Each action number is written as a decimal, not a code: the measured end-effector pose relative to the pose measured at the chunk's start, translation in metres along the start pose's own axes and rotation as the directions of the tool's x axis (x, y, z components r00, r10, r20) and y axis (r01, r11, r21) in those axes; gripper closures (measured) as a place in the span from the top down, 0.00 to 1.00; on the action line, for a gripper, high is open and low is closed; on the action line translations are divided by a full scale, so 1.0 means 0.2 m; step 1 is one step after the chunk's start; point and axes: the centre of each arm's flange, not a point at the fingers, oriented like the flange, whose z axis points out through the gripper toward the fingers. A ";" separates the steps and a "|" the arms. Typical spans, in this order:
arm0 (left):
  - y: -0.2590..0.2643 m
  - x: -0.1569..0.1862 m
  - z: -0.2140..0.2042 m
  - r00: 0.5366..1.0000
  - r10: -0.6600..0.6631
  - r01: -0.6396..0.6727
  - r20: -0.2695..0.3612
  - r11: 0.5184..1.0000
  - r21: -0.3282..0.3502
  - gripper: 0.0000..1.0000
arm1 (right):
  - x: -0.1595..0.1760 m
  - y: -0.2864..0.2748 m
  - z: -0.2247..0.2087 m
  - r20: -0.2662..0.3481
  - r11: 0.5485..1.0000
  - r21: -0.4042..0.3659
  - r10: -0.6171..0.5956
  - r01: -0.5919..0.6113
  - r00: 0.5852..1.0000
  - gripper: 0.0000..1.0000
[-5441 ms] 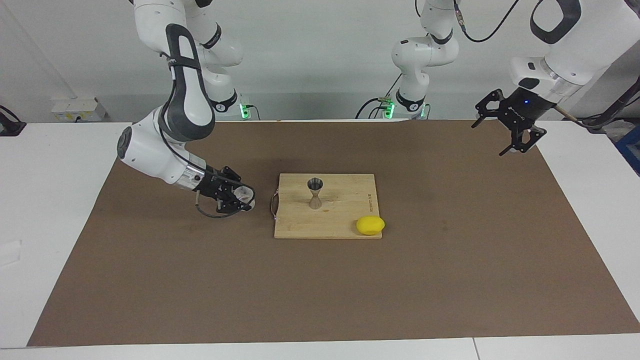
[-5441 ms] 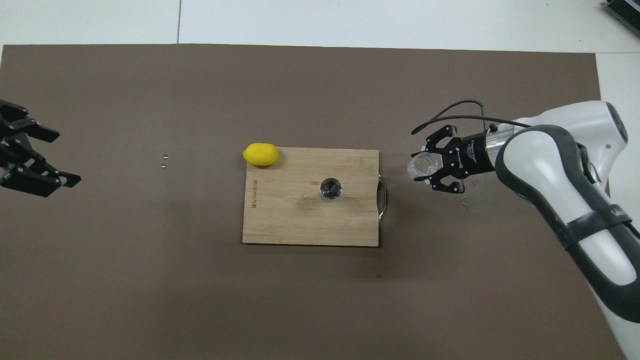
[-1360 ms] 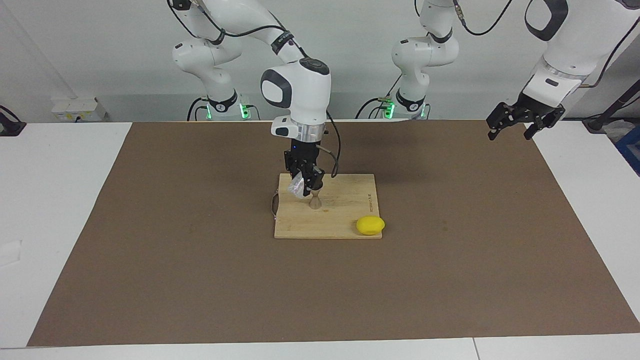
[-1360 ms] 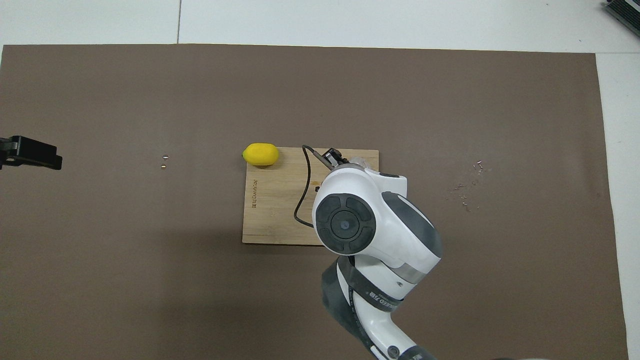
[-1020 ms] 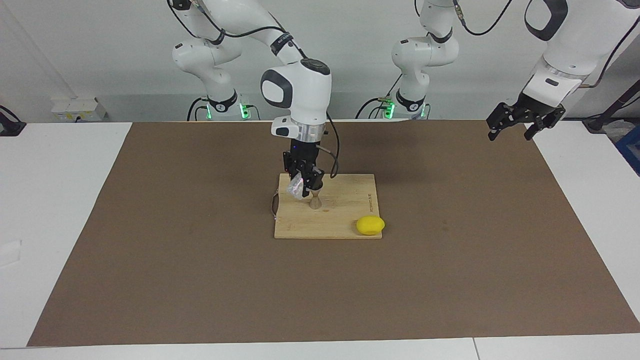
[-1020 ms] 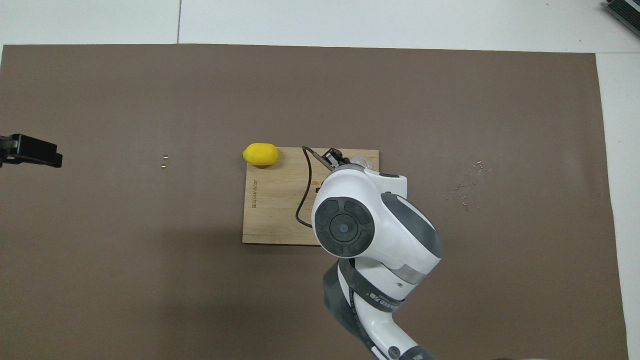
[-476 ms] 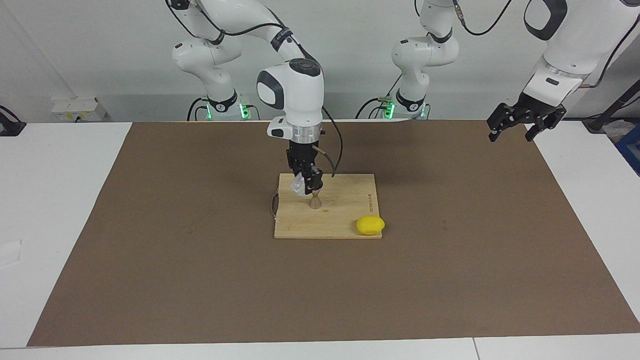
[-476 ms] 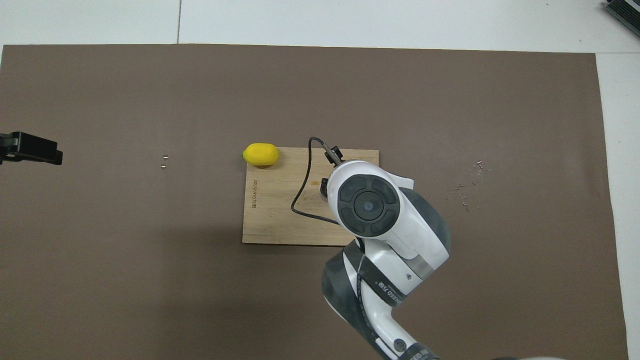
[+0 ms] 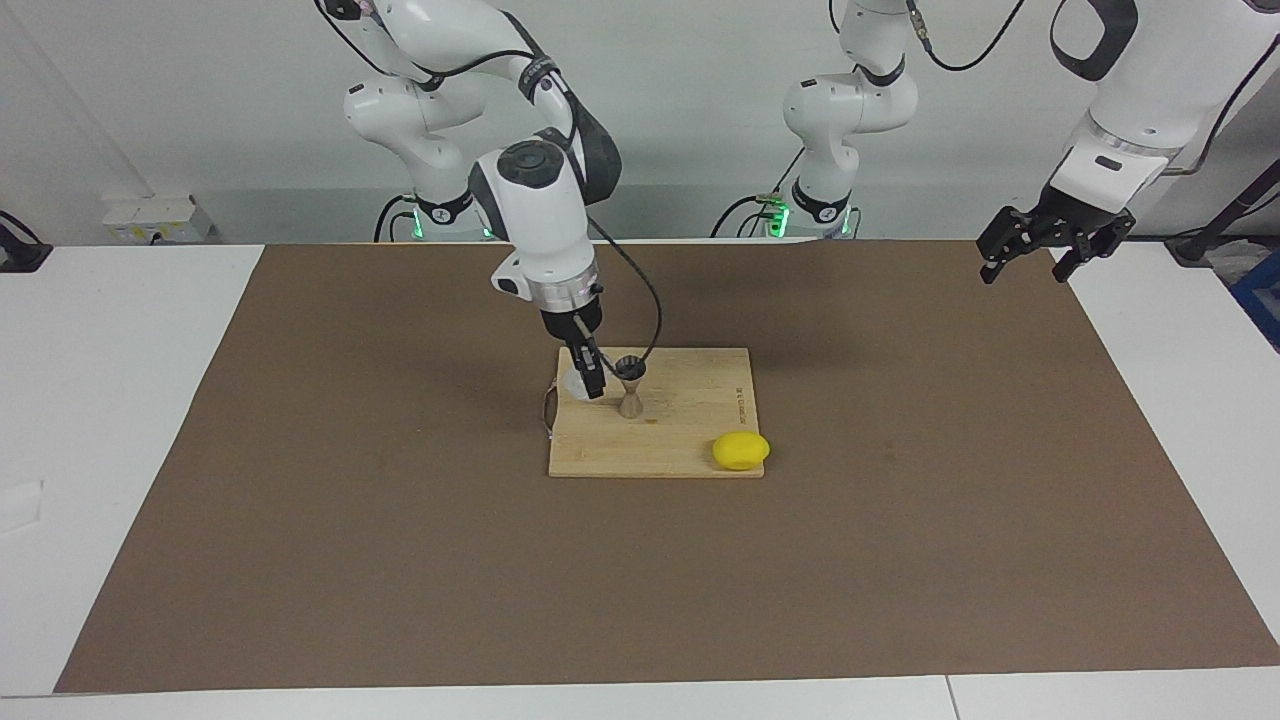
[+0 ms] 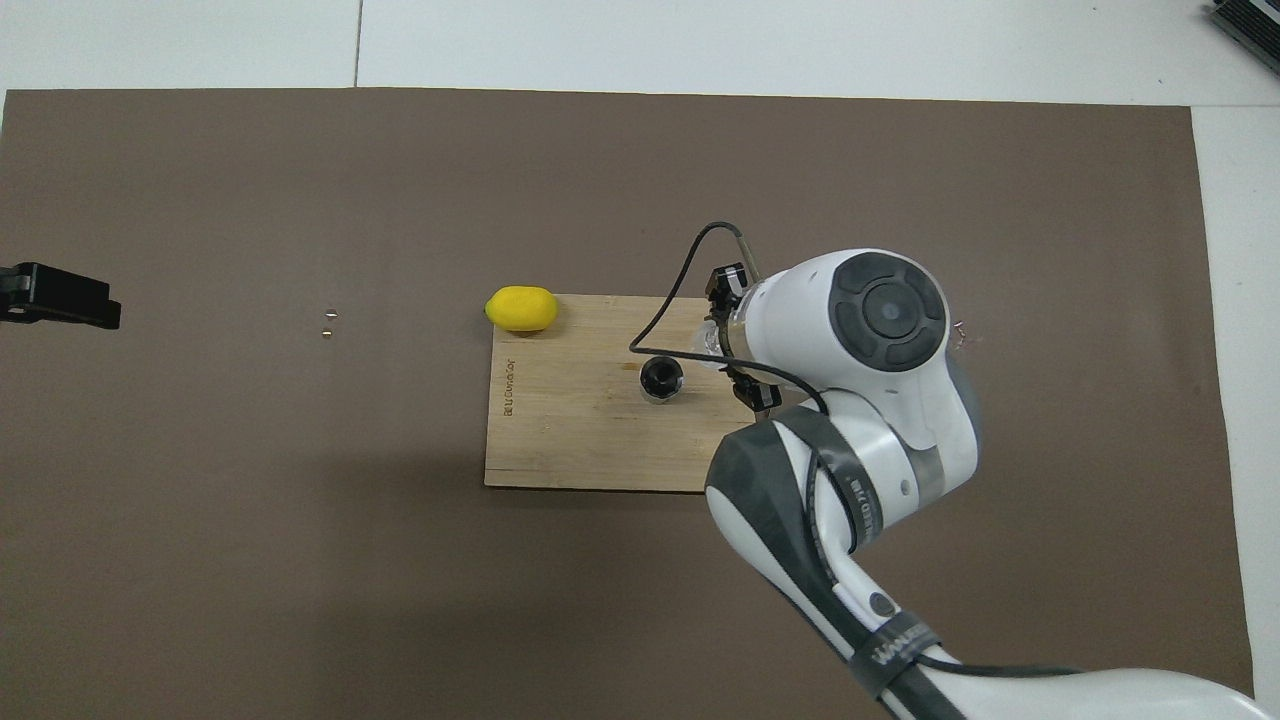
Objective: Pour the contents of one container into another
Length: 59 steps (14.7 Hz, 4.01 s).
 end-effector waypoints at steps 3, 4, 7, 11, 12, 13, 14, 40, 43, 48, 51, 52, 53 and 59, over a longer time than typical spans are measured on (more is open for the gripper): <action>0.00 0.00 0.00 1.000 -0.002 0.002 0.000 1.000 0.000 1.00 | 0.28 -0.01 0.04 0.111 0.994 -0.034 0.102 -0.099 0.989 0.51; 0.00 0.00 0.00 1.000 -0.002 0.002 0.000 1.000 0.000 1.00 | 0.37 0.00 0.06 0.146 0.992 -0.046 0.126 -0.120 0.981 0.51; 0.00 0.00 0.00 1.000 -0.003 0.003 0.000 1.000 0.000 1.00 | 0.64 0.05 0.13 0.246 0.982 -0.073 0.189 -0.176 0.951 0.51; 0.00 0.00 0.00 1.000 -0.003 0.003 -0.001 1.000 0.000 1.00 | 1.03 0.18 0.26 0.333 0.968 -0.104 0.252 -0.230 0.909 0.51; 0.00 0.00 0.00 1.000 -0.003 0.003 -0.001 1.000 0.000 1.00 | 1.11 0.21 0.27 0.346 0.965 -0.112 0.260 -0.236 0.902 0.51; 0.00 0.00 0.00 1.000 -0.003 0.003 -0.001 1.000 0.000 1.00 | 1.19 0.24 0.29 0.352 0.963 -0.118 0.268 -0.242 0.897 0.51; 0.00 0.00 0.00 1.000 -0.003 0.003 -0.001 1.000 0.000 1.00 | 1.25 0.26 0.30 0.361 0.960 -0.126 0.279 -0.250 0.890 0.51; 0.00 0.00 0.00 1.000 -0.004 0.004 -0.006 1.000 0.000 1.00 | 1.19 0.31 -0.19 0.241 0.974 0.002 -0.222 0.228 0.945 1.00; 0.00 0.00 0.00 1.000 -0.004 0.004 -0.006 1.000 0.000 1.00 | 1.04 0.28 -0.23 0.129 0.878 -0.044 -0.468 0.477 0.874 1.00; 0.00 0.00 0.00 1.000 -0.004 0.004 -0.006 1.000 0.000 1.00 | 0.88 0.17 -0.52 0.033 0.655 -0.146 -0.746 0.742 0.665 1.00; 0.00 0.00 0.00 1.000 -0.005 0.005 -0.006 1.000 0.000 1.00 | 0.86 0.13 -0.82 0.011 0.541 -0.184 -0.834 0.821 0.552 1.00; 0.00 0.00 0.00 1.000 -0.005 0.005 -0.006 1.000 0.000 1.00 | 0.85 0.12 -0.92 0.008 0.510 -0.192 -0.853 0.838 0.521 1.00; 0.00 0.00 0.00 1.000 -0.005 0.005 -0.006 1.000 0.000 1.00 | 0.85 0.11 -1.01 0.006 0.489 -0.194 -0.866 0.851 0.499 1.00; 0.00 0.00 0.00 1.000 -0.005 0.005 -0.007 1.000 0.000 1.00 | 0.90 0.16 -1.25 0.056 0.414 -0.207 -0.900 0.887 0.433 1.00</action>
